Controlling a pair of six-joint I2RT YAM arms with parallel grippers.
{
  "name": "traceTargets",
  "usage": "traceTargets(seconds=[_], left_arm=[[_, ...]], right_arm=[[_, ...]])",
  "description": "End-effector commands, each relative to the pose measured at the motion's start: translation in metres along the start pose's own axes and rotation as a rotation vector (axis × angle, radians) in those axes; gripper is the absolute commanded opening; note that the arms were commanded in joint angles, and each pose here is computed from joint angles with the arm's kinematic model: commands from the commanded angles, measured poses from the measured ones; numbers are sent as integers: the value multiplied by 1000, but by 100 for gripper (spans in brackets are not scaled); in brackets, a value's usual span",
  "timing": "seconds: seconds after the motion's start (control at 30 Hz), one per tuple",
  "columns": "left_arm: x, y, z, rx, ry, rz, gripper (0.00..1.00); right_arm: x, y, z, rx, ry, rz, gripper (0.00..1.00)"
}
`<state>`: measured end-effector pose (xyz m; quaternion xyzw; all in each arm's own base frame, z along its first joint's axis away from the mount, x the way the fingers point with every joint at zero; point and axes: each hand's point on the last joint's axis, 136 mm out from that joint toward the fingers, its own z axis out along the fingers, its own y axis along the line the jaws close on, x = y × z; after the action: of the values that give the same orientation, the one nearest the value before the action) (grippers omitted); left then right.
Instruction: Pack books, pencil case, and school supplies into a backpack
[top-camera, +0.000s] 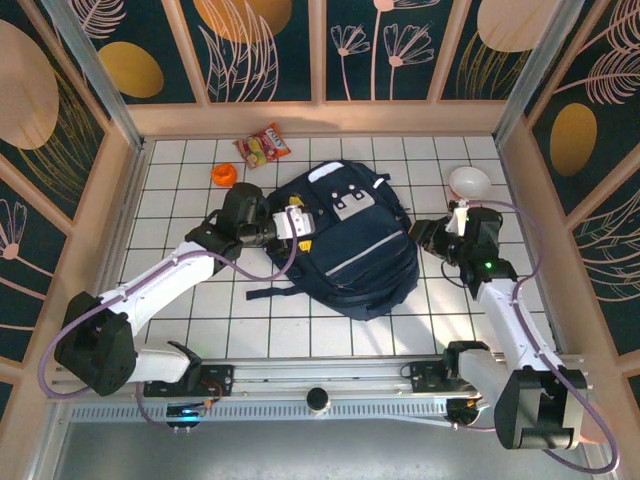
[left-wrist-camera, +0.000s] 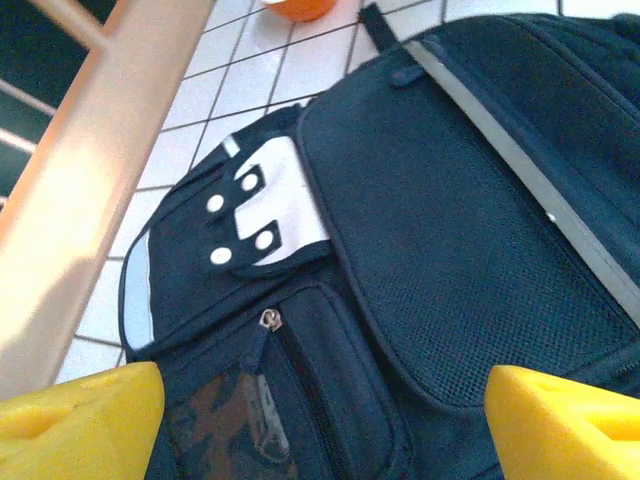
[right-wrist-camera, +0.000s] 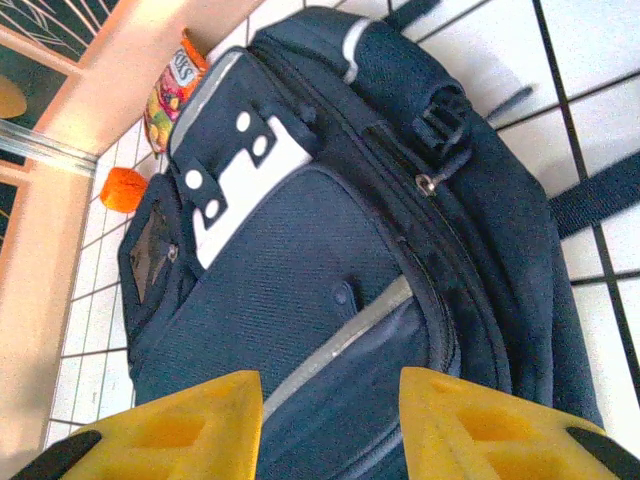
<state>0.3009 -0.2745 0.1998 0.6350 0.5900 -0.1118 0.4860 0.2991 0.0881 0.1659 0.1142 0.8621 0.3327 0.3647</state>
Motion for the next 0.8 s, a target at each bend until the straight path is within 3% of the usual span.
traceTargets(seconds=[0.0,0.27,0.57,0.77], left_arm=[[-2,-36,5,148,-50,306,79],[12,-88,37,290,-8,493,76],[20,-115,50,402,-17,547,65],[26,-124,53,413,-38,551,64]], right_arm=[[7,-3,-3,11,-2,22,41],[14,-4,-2,10,7,28,41],[16,-4,-2,11,11,22,41],[19,-6,1,5,18,26,41]])
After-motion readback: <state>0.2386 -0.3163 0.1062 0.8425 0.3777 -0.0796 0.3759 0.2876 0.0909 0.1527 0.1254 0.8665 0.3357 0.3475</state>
